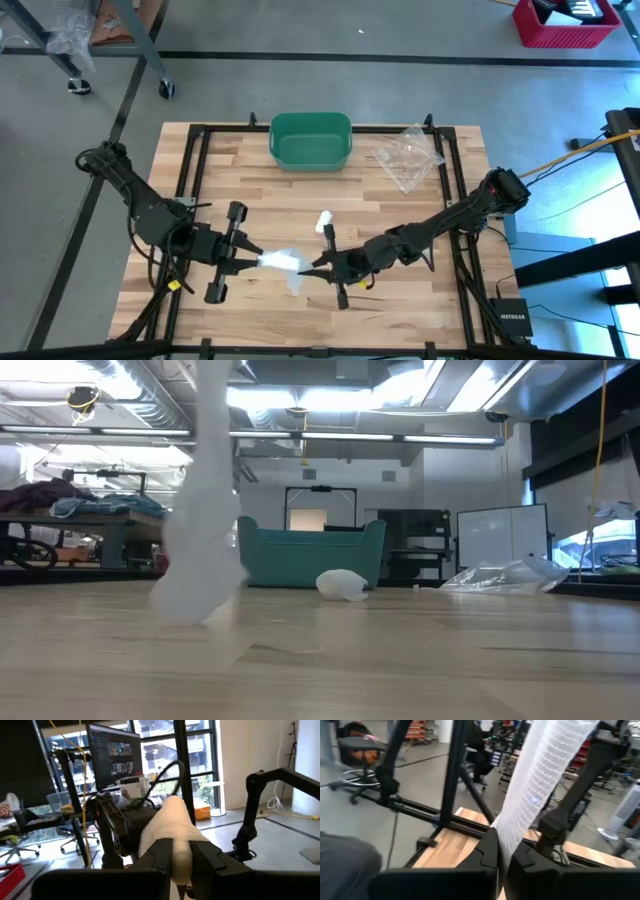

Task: Roll bandage
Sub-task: Roll the bottom white bandage

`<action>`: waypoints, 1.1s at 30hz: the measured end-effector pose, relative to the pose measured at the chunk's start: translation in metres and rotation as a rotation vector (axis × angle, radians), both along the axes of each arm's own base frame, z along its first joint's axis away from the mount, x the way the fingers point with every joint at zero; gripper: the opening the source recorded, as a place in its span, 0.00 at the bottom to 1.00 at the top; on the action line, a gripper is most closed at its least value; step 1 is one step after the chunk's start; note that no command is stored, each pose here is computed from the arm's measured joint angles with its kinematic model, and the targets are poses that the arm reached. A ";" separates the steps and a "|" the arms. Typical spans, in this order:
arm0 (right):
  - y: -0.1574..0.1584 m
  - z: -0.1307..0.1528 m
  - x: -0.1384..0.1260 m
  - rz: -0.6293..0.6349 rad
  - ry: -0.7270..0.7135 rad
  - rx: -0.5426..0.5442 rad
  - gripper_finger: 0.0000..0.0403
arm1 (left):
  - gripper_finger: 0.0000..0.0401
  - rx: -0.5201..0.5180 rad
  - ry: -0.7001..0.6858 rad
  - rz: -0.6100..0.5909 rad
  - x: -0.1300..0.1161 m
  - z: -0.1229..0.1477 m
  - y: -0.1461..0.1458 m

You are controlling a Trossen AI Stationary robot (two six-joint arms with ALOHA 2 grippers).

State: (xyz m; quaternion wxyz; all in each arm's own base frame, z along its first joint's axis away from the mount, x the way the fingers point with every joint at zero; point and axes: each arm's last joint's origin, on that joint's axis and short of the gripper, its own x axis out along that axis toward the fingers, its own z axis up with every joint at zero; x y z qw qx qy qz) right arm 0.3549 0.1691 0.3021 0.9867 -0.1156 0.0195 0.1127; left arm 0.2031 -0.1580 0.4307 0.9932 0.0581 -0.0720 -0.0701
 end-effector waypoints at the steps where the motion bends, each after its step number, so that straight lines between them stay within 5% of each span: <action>1: 0.002 0.001 -0.002 0.021 0.005 0.003 0.03 | 0.08 -0.002 -0.009 0.007 0.000 0.001 0.001; 6: 0.004 0.010 -0.005 0.038 0.042 0.064 0.04 | 0.08 0.027 -0.057 0.090 -0.001 0.007 0.004; 11: 0.000 0.035 -0.001 -0.074 0.073 0.065 0.07 | 0.08 0.039 -0.007 0.098 0.000 0.001 0.003; 18: -0.006 0.059 -0.001 -0.127 0.156 0.012 0.29 | 0.08 0.040 0.111 0.084 0.001 -0.012 0.001; 25: -0.011 0.049 -0.013 -0.174 0.452 -0.008 0.45 | 0.08 0.046 0.077 0.084 -0.002 -0.007 0.002; 33: -0.010 0.034 -0.025 -0.196 0.624 -0.014 0.47 | 0.08 0.069 0.095 0.086 -0.003 -0.009 0.004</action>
